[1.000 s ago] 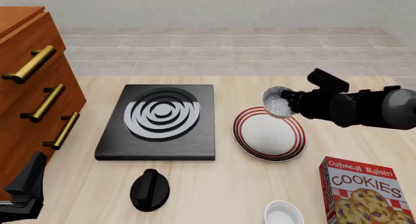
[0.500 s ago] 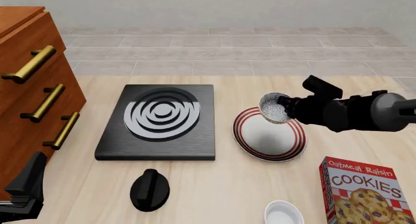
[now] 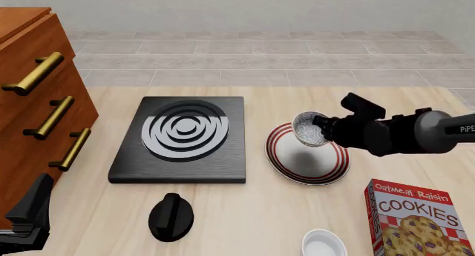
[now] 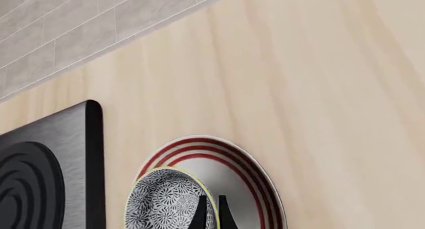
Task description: Pick the akita bowl on the cookies box and place it on the plate.
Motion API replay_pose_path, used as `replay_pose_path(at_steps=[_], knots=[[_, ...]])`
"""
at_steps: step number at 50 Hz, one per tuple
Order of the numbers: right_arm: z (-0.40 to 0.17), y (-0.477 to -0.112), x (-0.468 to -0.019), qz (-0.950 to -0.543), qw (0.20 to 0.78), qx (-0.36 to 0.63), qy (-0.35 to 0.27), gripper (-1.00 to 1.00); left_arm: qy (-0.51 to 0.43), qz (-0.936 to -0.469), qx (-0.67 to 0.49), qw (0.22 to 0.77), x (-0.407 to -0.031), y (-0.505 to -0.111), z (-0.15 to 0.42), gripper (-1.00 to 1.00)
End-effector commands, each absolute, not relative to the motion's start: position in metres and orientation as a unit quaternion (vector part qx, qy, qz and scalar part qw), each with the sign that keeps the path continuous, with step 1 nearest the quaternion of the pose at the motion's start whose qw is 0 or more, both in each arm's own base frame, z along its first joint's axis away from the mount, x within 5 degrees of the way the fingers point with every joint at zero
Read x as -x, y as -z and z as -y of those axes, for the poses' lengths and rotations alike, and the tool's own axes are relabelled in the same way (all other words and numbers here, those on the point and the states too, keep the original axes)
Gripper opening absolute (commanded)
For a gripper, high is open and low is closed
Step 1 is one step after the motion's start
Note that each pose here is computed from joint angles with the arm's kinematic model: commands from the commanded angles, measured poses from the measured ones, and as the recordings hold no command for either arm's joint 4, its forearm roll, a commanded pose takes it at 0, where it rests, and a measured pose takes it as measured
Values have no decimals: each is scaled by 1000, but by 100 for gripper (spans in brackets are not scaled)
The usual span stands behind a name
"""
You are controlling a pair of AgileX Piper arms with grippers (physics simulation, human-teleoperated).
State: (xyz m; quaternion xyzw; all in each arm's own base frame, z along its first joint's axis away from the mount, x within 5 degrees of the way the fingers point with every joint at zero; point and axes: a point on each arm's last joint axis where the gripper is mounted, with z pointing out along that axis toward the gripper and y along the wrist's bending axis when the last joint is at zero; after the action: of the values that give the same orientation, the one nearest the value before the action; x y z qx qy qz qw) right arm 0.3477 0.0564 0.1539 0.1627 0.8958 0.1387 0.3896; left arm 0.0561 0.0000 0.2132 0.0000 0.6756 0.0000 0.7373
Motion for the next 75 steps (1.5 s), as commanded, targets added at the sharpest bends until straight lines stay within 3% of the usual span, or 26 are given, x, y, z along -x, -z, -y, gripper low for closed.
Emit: replay_pose_path(at_steps=[1, 75], knots=[[-57, -151, -347, -893, 389, -172, -144, -100, 0, -676, 0, 737, -56, -213, 0, 100], [-61, -130, -342, -898, 380, -168, -144, -100, 0, -676, 0, 737, -56, -213, 0, 100]])
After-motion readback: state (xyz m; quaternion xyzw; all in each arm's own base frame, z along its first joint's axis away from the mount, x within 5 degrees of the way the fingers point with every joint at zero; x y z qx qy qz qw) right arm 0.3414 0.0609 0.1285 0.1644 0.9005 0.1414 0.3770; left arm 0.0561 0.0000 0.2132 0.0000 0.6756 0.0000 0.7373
